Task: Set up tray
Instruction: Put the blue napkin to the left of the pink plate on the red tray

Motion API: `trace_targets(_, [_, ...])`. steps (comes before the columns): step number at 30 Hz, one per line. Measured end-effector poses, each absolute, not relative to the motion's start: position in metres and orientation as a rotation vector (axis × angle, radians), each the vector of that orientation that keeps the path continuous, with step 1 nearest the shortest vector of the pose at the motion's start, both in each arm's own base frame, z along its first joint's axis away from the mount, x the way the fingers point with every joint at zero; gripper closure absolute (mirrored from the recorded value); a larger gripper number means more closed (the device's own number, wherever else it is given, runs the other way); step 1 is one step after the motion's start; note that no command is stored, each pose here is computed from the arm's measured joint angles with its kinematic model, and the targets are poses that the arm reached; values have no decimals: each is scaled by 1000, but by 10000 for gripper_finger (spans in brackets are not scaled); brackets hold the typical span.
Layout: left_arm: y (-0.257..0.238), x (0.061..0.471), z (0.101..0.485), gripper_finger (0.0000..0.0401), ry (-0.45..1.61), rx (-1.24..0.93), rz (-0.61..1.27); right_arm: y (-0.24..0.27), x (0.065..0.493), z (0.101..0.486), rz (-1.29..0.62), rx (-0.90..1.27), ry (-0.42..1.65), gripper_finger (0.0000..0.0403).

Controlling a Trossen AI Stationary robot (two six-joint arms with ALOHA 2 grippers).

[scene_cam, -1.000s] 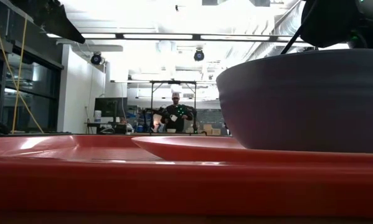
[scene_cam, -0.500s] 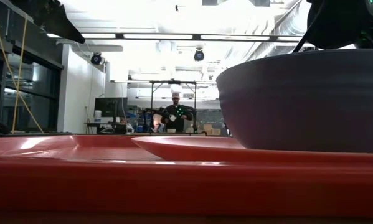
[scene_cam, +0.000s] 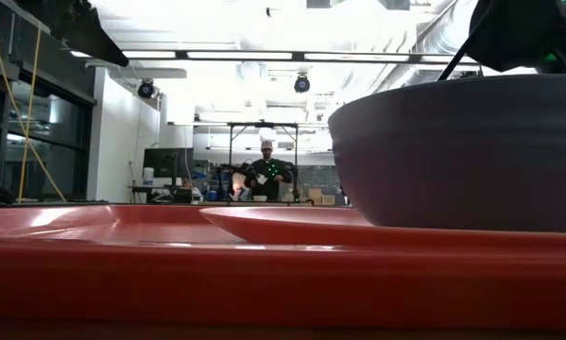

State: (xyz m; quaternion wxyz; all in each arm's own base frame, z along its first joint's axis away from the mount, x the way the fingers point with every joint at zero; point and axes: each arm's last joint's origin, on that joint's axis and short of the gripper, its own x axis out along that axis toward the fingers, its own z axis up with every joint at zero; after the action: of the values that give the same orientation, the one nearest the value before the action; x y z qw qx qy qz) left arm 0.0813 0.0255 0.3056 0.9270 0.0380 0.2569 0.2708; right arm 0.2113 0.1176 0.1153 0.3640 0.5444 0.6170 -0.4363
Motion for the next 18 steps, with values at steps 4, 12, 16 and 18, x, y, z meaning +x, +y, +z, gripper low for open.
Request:
trace_targets(4, [25,81,306,277,527,78,555,118,212,115,-1115,1403,1589,300])
trace_targets(12, [26,81,306,277,527,78,556,118,212,115,-1103,1395,1588,329])
trace_targets(16, [26,81,306,277,527,80,562,118,212,114,-1101,1391,1588,339])
trace_targets(18, [26,81,306,277,528,80,564,118,212,114,-1101,1391,1589,353])
